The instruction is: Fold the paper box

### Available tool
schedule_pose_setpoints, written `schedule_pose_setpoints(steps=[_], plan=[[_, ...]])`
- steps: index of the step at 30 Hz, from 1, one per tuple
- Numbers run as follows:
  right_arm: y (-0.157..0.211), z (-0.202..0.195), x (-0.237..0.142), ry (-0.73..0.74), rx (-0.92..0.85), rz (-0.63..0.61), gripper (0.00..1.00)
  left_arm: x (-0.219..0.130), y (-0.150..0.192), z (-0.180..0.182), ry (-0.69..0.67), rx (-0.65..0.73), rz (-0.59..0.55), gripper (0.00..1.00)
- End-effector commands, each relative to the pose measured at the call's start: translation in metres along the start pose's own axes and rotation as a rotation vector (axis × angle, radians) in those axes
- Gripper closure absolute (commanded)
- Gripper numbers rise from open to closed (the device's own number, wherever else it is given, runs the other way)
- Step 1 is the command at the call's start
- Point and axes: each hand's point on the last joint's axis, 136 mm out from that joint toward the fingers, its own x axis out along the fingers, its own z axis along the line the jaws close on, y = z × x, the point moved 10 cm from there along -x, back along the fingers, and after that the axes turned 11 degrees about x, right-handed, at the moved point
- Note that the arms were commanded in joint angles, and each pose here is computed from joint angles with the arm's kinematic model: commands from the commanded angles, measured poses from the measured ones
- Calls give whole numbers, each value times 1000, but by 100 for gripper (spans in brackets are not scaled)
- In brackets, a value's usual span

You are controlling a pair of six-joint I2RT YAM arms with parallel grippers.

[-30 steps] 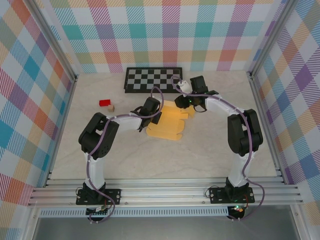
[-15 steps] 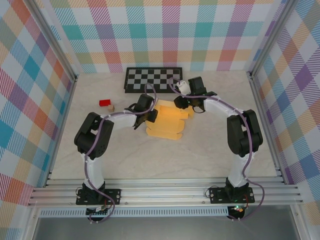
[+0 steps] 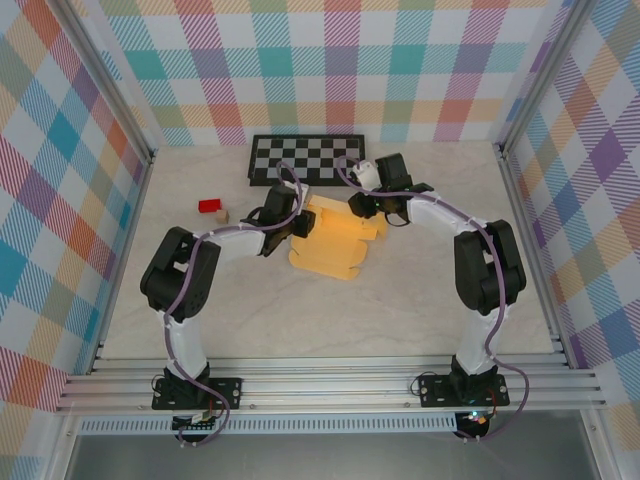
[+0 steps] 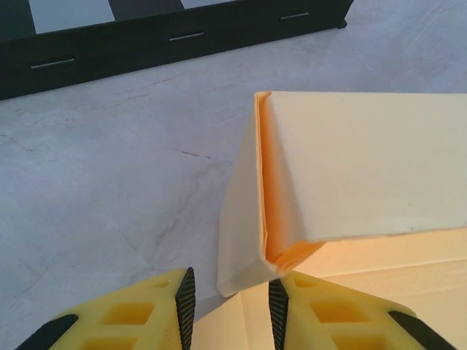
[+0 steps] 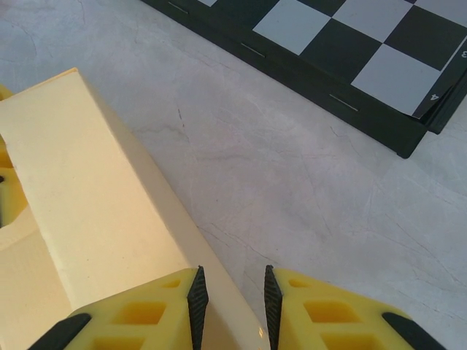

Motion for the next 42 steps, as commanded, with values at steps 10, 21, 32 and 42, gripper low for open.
schedule_pose_setpoints(steps=[10, 21, 32, 42], plan=[[22, 14, 6, -17, -7, 114, 70, 25, -20, -10, -141, -137, -141, 100], [16, 22, 2, -28, 34, 111, 71, 38, -25, -22, -260, -155, -62, 100], [-2, 27, 0, -72, -6, 111, 67, 33, -9, -29, -146, 8, -8, 100], [-25, 22, 1, -95, -41, 100, 67, 28, -8, -30, -102, 76, 10, 100]])
